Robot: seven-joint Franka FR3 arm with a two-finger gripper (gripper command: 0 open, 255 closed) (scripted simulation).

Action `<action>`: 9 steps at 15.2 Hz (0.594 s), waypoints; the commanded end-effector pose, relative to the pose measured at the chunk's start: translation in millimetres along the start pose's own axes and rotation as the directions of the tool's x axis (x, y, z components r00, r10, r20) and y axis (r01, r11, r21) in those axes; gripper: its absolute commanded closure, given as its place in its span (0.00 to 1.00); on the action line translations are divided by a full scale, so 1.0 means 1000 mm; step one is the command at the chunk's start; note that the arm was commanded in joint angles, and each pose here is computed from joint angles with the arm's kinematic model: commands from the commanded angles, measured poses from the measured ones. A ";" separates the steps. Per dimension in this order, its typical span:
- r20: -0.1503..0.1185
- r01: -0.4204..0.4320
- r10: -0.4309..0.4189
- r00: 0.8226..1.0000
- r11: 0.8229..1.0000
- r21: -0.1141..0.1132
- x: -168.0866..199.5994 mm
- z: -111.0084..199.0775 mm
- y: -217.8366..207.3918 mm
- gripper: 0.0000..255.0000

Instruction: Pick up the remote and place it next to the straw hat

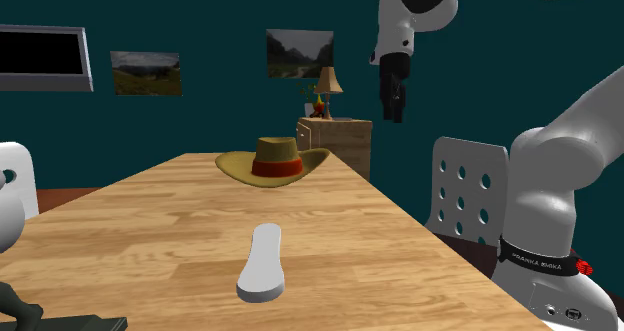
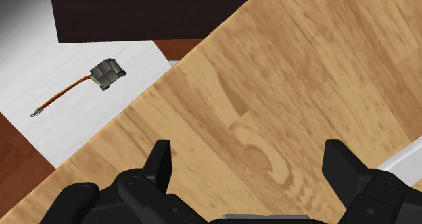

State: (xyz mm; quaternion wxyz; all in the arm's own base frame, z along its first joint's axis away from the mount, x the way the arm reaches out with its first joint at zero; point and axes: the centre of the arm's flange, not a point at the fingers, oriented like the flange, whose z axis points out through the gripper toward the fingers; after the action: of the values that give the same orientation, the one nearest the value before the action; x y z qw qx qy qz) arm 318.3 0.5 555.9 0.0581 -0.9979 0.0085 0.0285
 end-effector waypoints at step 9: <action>-0.026 -0.196 0.195 0.980 0.981 -0.014 0.001 0.052 -0.094 0.00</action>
State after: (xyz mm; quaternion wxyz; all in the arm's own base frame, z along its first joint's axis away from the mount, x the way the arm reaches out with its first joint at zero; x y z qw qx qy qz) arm 317.1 87.1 519.9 0.0479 -0.9943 0.0922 0.0229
